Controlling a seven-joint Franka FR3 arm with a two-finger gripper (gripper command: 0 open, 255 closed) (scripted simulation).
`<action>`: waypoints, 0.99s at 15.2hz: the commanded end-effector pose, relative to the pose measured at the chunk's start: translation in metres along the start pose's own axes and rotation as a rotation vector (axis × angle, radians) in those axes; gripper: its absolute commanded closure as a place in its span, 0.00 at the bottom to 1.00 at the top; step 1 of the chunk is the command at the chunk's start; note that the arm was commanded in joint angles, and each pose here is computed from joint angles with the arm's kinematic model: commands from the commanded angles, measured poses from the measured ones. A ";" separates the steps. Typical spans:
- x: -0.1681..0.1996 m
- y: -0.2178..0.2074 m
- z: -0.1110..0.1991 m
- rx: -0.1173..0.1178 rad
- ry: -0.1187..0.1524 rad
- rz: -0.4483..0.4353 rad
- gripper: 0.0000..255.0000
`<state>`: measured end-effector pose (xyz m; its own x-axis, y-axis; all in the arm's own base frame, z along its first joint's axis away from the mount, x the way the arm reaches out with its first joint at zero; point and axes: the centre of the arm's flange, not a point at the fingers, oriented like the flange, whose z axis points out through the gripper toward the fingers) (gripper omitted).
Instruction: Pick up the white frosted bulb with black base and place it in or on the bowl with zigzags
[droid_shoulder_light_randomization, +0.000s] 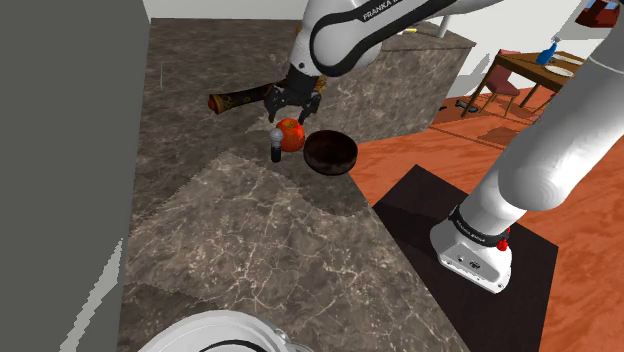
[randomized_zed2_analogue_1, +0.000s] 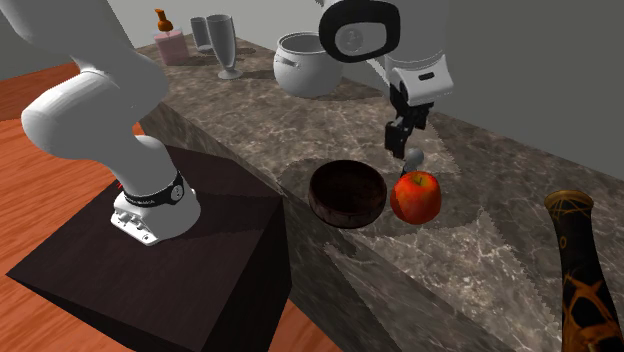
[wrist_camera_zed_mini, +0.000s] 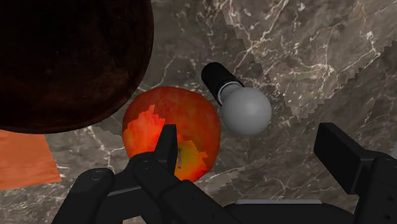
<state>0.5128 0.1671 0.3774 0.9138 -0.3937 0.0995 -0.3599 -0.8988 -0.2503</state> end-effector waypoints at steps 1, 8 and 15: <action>0.008 -0.011 0.022 0.005 0.001 0.027 0.00; 0.008 -0.011 0.059 0.005 0.001 0.027 0.00; 0.008 -0.011 0.062 0.005 0.001 0.027 0.00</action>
<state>0.5353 0.1889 0.3259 0.9047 -0.4140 0.1005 -0.3770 -0.8879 -0.2636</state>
